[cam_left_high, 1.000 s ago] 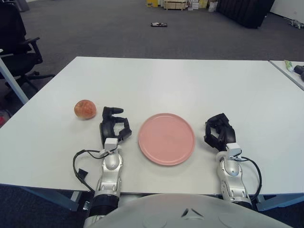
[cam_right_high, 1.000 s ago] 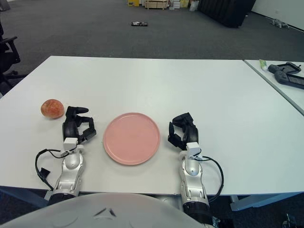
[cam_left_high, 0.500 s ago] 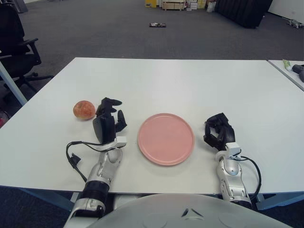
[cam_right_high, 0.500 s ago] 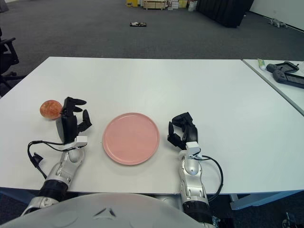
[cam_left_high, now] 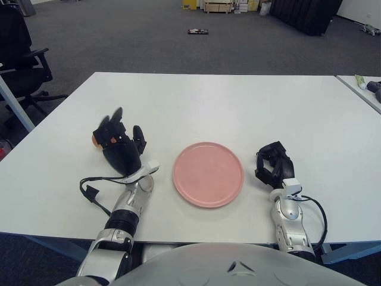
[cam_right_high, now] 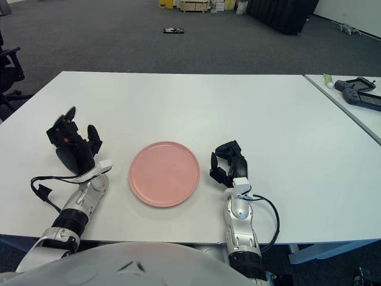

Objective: Put the apple into the plate.

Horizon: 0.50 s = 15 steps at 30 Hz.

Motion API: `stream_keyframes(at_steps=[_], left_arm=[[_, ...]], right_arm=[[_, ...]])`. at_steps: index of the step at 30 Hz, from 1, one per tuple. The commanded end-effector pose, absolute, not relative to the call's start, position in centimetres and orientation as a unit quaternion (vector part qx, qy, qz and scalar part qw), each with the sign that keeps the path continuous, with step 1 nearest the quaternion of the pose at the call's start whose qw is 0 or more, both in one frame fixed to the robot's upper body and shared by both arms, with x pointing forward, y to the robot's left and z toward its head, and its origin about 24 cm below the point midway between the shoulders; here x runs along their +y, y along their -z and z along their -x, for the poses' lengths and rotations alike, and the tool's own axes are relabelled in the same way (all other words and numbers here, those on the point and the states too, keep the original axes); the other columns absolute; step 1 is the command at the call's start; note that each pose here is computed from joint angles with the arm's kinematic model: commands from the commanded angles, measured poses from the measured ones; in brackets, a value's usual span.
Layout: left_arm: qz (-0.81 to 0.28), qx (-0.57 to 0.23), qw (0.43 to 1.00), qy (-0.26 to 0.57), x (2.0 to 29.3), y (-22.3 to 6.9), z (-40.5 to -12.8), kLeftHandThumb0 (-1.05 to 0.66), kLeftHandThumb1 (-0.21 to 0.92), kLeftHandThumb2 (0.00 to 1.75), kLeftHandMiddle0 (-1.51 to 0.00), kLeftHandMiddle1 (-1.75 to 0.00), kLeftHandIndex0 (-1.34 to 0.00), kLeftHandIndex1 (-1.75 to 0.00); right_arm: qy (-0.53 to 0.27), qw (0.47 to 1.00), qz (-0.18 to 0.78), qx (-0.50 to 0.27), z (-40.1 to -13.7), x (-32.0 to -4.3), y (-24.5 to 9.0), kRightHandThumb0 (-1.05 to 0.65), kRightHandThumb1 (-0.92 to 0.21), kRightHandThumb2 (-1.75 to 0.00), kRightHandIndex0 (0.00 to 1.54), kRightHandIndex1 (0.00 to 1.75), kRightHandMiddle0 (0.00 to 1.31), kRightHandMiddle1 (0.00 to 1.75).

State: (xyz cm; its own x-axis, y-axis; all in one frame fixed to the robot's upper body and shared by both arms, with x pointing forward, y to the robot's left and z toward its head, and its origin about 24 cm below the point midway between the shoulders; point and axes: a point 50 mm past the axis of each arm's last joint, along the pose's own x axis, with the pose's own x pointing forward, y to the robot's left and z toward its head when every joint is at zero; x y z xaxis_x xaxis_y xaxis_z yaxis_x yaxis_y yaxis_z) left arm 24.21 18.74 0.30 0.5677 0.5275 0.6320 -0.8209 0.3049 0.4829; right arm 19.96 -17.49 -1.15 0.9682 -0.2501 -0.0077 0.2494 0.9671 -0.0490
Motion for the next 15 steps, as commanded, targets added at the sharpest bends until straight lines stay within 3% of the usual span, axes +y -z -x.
stream_keyframes(at_steps=[1,6,15], left_arm=[[-0.454,-0.132,0.764,-0.439,20.2,0.9,-23.9,-1.03,0.92,0.41,0.00,-0.02,0.00,-0.03],[-0.479,-0.095,0.750,-0.446,21.1,0.6,-25.4,-1.05,0.88,0.21,0.00,0.00,0.00,0.00],[-0.491,-0.057,0.746,-0.445,21.7,0.2,-26.3,-1.05,0.84,0.14,0.00,0.00,0.00,0.00]], right_arm=[[0.131,0.991,0.029,0.023,-19.9,-17.6,1.6,-0.40,-0.60,-0.96,0.65,1.38,0.39,1.75],[0.131,0.990,0.035,0.025,-19.8,-17.7,1.7,-0.40,-0.61,-0.96,0.63,1.38,0.39,1.75],[0.132,0.990,0.039,0.029,-19.7,-17.7,1.8,-0.39,-0.62,-0.94,0.63,1.38,0.38,1.75]])
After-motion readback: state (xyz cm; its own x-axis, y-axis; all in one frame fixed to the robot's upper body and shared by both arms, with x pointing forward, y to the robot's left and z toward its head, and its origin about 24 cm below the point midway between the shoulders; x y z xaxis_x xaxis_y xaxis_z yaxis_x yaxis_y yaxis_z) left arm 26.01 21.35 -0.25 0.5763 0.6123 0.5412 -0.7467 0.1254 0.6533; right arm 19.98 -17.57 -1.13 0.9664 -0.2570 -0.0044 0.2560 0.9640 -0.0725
